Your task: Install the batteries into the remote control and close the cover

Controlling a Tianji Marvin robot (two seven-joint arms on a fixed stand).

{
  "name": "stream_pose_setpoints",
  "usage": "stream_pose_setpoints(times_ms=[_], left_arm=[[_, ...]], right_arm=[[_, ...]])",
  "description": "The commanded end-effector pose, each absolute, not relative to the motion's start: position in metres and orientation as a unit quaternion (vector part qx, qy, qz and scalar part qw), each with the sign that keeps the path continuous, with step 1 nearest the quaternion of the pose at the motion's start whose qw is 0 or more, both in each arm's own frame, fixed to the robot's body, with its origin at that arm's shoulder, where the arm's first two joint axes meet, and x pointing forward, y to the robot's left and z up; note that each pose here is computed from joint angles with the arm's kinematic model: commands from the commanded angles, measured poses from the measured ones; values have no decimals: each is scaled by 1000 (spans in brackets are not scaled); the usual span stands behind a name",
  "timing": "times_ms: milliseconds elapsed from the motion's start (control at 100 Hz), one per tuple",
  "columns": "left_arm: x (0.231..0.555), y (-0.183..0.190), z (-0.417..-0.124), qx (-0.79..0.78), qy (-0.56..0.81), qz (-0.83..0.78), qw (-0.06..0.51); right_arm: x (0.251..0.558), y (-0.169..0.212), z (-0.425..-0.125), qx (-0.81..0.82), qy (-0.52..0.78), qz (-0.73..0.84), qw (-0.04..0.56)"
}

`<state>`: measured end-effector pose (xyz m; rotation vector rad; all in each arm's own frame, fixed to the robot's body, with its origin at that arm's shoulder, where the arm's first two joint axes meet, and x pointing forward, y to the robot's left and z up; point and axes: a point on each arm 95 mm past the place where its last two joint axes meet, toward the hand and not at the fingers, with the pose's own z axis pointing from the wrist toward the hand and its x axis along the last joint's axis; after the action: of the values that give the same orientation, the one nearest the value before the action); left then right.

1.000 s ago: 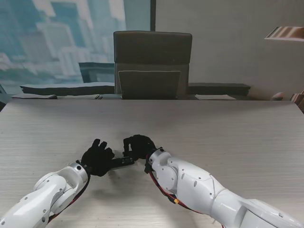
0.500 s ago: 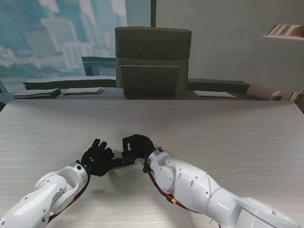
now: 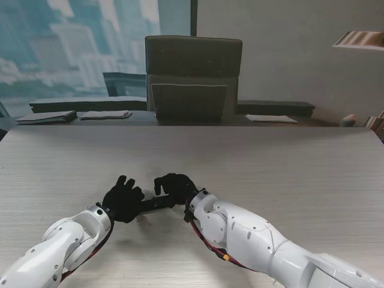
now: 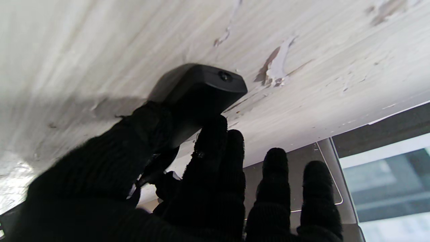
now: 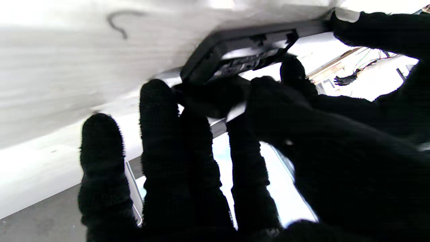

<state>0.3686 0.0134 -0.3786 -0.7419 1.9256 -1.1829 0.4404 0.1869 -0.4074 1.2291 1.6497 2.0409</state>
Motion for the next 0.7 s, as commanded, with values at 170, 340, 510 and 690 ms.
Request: stream_pose_setpoints(times_ms=[170, 340, 510, 690], left_arm=[[355, 19, -404, -306, 774, -430, 349], [355, 19, -404, -306, 774, -430, 349], [355, 19, -404, -306, 774, -430, 349], [355, 19, -404, -306, 775, -430, 349]], right_arm=[[429, 178, -420, 417, 583, 689, 113], [428, 177, -419, 412, 584, 691, 113], [429, 176, -411, 404, 577, 701, 117], [434, 176, -395, 394, 568, 711, 127]])
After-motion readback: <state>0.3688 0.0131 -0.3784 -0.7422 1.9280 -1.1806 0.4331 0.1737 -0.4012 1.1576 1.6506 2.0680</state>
